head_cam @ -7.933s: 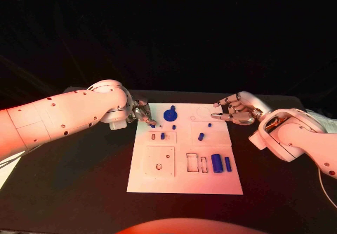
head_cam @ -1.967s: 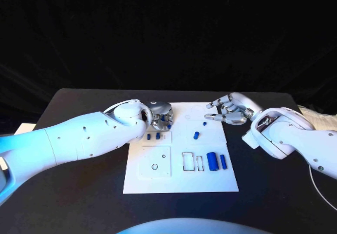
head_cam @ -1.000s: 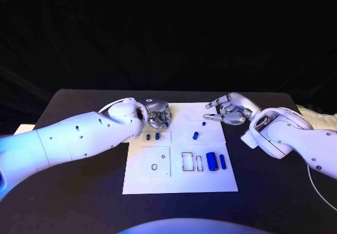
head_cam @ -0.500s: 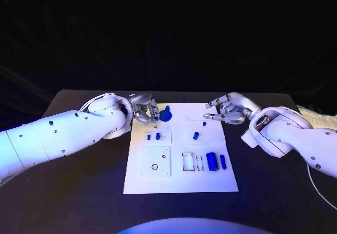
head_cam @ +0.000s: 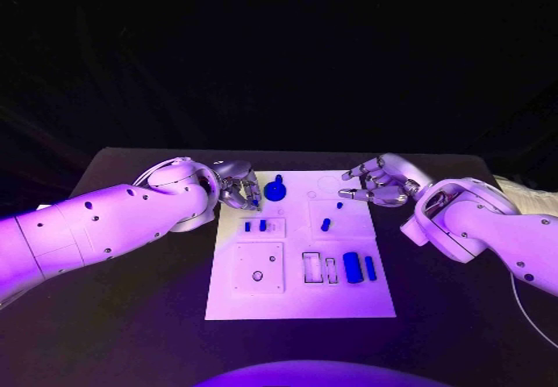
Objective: Assemble the parts on the task board
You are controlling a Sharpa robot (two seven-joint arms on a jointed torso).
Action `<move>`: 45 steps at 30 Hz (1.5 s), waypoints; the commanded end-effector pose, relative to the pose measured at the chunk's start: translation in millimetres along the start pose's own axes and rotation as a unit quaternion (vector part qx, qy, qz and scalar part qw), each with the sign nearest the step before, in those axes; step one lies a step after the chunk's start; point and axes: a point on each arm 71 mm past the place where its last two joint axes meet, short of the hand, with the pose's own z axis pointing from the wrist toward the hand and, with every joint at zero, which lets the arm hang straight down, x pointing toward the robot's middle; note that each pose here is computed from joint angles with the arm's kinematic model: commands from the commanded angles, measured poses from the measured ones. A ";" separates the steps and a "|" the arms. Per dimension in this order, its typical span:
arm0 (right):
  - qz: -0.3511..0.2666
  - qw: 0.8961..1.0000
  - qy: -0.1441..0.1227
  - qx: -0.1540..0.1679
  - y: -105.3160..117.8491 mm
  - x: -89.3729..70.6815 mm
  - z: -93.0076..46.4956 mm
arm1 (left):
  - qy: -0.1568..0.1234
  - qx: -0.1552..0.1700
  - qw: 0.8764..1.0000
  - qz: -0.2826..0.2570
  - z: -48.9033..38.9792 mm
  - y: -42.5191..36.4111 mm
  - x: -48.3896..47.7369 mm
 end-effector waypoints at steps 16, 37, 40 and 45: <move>-0.001 1.000 0.009 -0.005 1.3 2.5 -0.2 | 0.012 0.005 0.999 0.042 5.1 -5.6 9.0; -0.001 1.000 0.010 -0.006 2.0 2.8 -0.5 | 0.025 0.004 0.998 0.051 9.3 -7.2 16.1; -0.001 1.000 0.010 -0.006 2.0 2.9 -0.5 | 0.027 0.005 0.998 0.051 9.3 -8.0 16.6; -0.001 1.000 0.010 -0.006 1.7 2.8 -0.6 | 0.028 0.004 0.998 0.052 8.8 -7.5 16.9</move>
